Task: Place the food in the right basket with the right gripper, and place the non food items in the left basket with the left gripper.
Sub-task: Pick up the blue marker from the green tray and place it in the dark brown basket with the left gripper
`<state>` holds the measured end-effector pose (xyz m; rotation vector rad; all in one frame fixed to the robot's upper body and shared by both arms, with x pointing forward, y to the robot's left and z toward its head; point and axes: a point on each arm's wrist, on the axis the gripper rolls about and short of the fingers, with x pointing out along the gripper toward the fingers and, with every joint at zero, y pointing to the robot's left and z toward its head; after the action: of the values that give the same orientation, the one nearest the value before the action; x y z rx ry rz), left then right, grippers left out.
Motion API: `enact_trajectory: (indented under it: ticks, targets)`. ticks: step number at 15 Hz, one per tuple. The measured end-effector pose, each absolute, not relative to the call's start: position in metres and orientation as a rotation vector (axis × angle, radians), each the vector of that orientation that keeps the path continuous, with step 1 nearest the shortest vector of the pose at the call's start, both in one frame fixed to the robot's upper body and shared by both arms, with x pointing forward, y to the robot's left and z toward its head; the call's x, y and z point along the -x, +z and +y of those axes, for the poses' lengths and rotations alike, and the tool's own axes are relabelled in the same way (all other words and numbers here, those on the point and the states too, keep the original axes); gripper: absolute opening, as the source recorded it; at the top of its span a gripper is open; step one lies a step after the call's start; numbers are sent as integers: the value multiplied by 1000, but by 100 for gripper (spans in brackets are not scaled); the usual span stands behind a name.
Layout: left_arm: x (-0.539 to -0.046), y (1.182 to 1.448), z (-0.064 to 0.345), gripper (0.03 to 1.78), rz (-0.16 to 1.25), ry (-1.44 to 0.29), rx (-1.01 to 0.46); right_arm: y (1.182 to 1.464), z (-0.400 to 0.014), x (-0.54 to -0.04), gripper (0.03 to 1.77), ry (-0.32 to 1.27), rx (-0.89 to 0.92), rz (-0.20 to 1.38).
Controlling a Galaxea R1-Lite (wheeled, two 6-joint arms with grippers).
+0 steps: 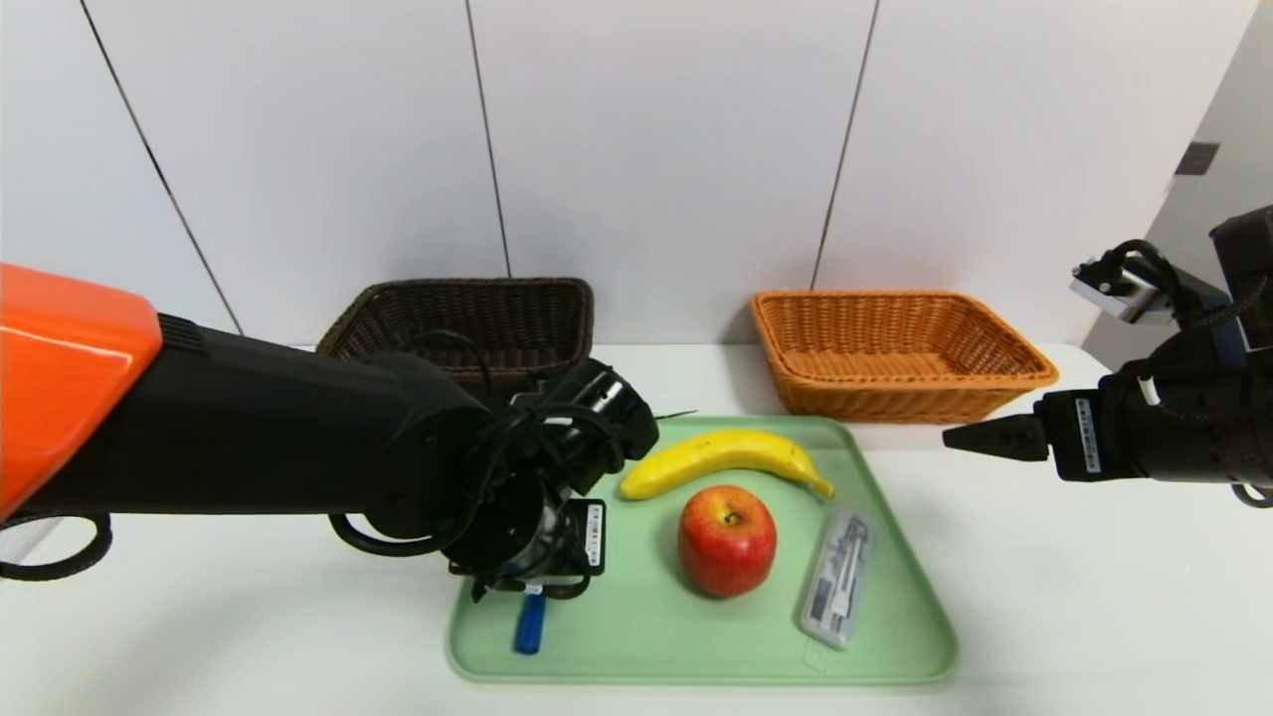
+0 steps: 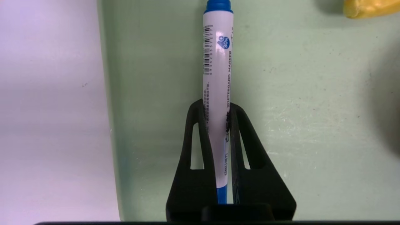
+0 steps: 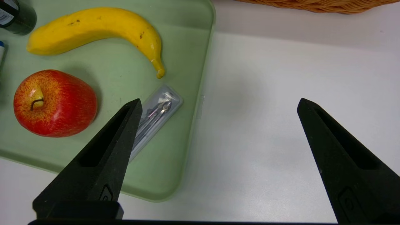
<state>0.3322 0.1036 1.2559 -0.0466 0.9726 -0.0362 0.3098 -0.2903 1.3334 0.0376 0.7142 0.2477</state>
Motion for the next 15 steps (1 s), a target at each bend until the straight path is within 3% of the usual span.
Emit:
enact_trajectory:
  ticks: [9,15]
  targets:
    - [-313,1332,166,18,810,58,97,1333,-292,-311,171,237,-43,718]
    - [-326,1404,204,18,595,-31,-56,1337,-292,-309,171,242,-39,698]
